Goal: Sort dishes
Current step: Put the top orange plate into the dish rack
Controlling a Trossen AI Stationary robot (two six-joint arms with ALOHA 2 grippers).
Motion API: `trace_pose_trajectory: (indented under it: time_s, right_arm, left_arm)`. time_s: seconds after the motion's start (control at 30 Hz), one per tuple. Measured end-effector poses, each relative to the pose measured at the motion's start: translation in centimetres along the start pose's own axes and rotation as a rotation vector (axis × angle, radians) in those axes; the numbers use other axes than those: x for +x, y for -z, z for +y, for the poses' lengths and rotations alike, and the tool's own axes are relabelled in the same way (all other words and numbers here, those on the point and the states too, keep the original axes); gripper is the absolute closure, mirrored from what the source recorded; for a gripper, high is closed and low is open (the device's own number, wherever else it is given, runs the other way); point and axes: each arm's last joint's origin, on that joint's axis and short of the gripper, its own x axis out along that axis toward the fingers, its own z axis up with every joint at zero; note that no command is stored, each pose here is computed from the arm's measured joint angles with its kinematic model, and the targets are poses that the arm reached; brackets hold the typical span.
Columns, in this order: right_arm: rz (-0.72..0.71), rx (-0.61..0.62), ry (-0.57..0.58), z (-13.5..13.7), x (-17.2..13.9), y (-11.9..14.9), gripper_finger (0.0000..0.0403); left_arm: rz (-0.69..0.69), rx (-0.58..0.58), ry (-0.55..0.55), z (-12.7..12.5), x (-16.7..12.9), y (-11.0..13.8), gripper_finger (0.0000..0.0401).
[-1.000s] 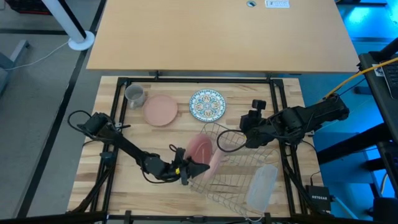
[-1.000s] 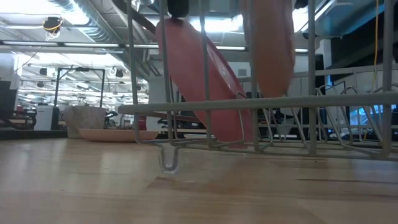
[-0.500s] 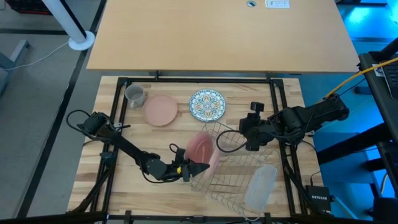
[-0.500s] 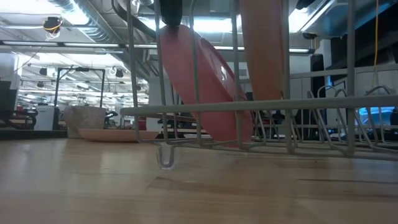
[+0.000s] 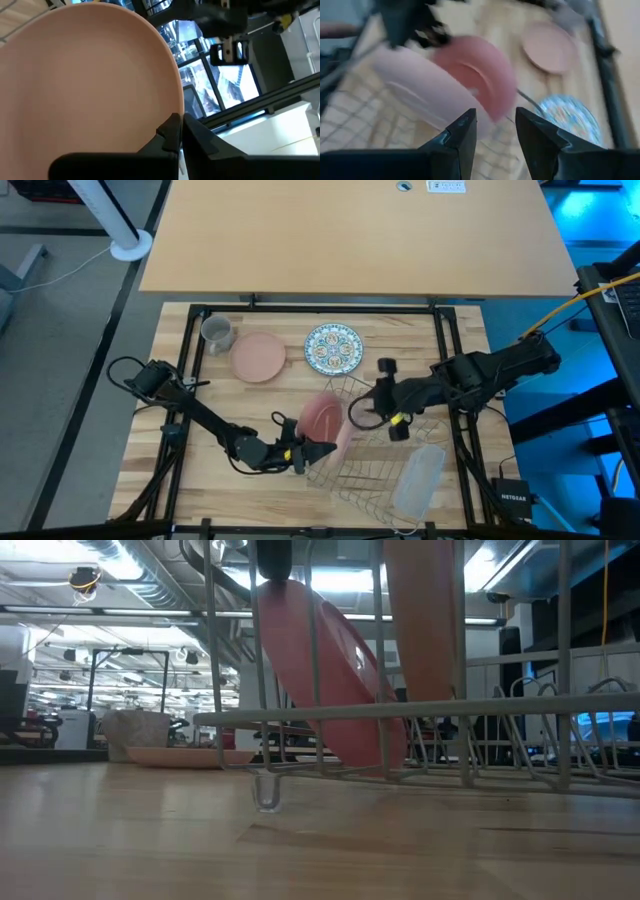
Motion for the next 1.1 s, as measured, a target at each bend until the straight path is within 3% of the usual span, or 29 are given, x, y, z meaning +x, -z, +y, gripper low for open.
trace_pose_trajectory:
  time_s: [0.13,0.4,0.7,1.1]
  right_arm:
    - [-0.005,-0.107,-0.117,0.8,1.5,-0.6,0.0260]
    - [0.062,-0.302,-0.132,2.2,5.7,-1.1,0.0260]
    - [-0.030,-0.337,-0.088,2.4,5.2,-1.9,0.0260]
    - [-0.056,-0.436,-0.172,3.7,5.4,-2.0,0.0260]
  left_arm:
    - [-0.013,0.038,-0.002,0.0,0.0,0.0,0.0401]
    - [-0.022,0.061,-0.005,0.0,0.0,-0.1,0.0401]
    - [-0.025,0.076,-0.012,0.2,0.1,-0.1,0.0401]
    - [-0.022,0.080,-0.015,0.3,0.1,-0.1,0.0401]
